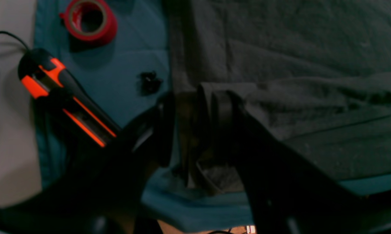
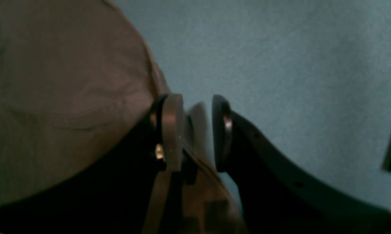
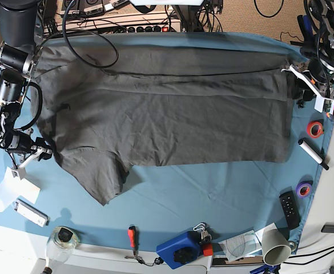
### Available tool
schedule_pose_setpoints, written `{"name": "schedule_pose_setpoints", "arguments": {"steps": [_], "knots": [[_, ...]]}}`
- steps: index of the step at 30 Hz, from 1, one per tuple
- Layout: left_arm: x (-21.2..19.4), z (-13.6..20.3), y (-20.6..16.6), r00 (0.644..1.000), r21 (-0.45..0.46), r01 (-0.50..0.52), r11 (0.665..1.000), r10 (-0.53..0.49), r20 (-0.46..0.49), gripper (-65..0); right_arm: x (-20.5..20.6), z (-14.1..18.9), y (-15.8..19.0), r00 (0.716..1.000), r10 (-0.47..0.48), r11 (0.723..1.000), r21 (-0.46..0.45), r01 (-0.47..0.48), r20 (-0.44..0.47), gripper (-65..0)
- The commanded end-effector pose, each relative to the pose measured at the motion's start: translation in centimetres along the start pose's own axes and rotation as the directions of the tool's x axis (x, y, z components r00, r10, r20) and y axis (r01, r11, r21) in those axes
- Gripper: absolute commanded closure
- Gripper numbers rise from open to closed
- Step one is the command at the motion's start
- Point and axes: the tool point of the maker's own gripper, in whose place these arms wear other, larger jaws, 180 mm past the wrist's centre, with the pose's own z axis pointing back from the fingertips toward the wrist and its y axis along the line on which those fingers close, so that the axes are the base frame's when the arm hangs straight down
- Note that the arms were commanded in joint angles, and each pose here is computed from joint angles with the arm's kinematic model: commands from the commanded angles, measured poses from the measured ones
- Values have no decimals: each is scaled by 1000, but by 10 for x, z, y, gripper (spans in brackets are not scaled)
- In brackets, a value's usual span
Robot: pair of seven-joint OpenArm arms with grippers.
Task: Fold the T-shirt properly
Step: 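Release the shirt and move the right gripper toward the sleeve, then grasp the sleeve edge with the right gripper while the left holds the corner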
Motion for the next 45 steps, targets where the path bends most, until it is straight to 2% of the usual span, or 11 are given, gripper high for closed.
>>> {"name": "schedule_pose_setpoints", "arguments": {"steps": [1,5,10,11,14,19,23,29,34,38,45], "knots": [[11,4,2,999,4,18,1000,-18,37,-198,24,10,-4,998,20,1000,-12,-20,56,-160],[11,4,2,999,4,18,1000,-18,38,-198,13,0,-1,998,49,998,-39,-49,24,-159],[16,2,0,999,2,11,1000,-11,52,-198,-1,-16,17,999,49,999,-4,-49,2,-158],[16,2,-1,999,0,6,1000,-6,54,-198,-2,-18,20,999,48,999,2,-48,0,-142],[15,1,-2,998,-1,1,1000,-1,55,-198,-9,-19,22,998,46,999,7,-46,-33,0],[16,1,-5,997,-7,-14,1000,14,70,-198,-15,-10,20,997,9,999,40,-6,-82,0],[15,0,-7,997,-13,-27,1000,28,77,-198,-13,6,23,996,31,991,135,-19,-85,0],[16,0,-7,997,-12,-27,1000,28,77,-198,-11,29,9,997,-27,985,167,38,-71,0],[16,0,-7,997,-12,-27,1000,28,78,-198,-20,42,29,989,-72,946,304,109,-130,0],[16,0,-7,997,-12,-27,1000,28,77,-198,-25,43,39,987,-117,917,369,151,-114,0],[16,0,-7,997,-12,-27,1000,28,78,-198,-57,46,43,987,-88,914,382,135,-138,0]]}}
